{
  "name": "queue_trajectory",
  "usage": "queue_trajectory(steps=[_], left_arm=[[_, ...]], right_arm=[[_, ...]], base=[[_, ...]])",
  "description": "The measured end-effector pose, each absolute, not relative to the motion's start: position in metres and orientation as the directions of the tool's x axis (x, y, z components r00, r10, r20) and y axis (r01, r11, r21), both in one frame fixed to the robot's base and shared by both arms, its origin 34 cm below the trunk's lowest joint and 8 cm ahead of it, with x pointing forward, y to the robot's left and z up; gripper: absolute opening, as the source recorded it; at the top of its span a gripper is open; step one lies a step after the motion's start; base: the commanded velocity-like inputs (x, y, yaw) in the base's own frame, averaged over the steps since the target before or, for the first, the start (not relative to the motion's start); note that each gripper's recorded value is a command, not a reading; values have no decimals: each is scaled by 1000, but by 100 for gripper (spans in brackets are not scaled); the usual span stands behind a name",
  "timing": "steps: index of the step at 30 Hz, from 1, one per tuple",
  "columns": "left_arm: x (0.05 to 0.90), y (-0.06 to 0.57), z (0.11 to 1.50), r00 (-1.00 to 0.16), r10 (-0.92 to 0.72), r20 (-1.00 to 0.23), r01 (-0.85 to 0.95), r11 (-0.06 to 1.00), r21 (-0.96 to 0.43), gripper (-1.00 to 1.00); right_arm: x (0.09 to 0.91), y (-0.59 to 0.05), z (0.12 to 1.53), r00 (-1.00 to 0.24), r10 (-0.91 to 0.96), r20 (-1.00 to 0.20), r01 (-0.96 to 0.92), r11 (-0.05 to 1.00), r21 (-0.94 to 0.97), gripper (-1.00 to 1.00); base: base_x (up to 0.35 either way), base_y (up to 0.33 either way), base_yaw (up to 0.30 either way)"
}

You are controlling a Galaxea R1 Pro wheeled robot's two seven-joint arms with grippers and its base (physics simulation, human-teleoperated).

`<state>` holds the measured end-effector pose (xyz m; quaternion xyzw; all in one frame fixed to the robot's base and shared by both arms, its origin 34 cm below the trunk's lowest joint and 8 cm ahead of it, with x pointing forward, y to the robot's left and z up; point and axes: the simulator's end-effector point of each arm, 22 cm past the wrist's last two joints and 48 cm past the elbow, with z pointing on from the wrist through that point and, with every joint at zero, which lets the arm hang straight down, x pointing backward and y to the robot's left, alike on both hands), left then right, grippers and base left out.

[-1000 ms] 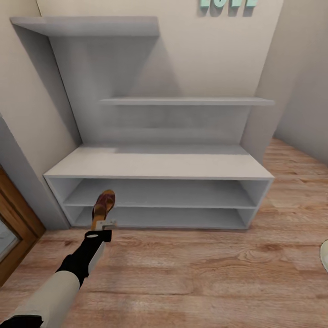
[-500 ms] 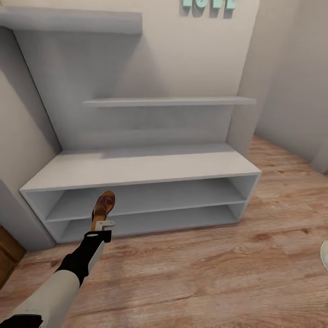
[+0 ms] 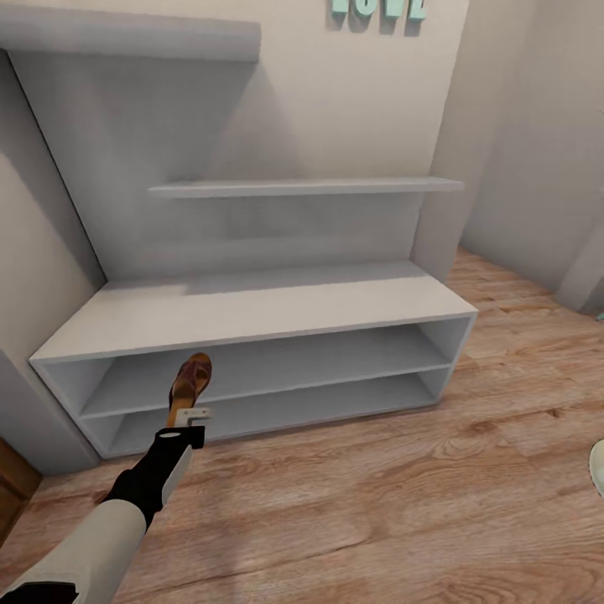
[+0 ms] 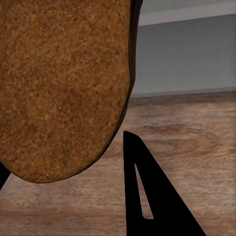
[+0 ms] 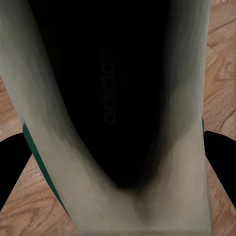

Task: Pick up the two gym shoes and the two sandals from the corridor floor and place them onto the hallstand (shoe rack) in the corridor, making sure they are on the rack and not on the floor. Arrange them so the two gym shoes are next to each other and the two sandals are next to each other.

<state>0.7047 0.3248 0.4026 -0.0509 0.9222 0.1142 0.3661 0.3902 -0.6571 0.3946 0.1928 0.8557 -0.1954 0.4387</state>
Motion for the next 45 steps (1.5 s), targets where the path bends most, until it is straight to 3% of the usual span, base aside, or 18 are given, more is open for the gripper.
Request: queue_trajectory(steps=[23,45], left_arm=[[704,333,407,-719,-16,-695,-205,960,191,-100],[695,330,362,-733,-21,-679,-201,962,187,-100]], right_arm=[[391,-657,396,-539,155,-828,501,849,-167,-100],[377,-658,357,-566,156,-809,497,848,-184,-100]], base=[[0,2,193],[0,0,13]])
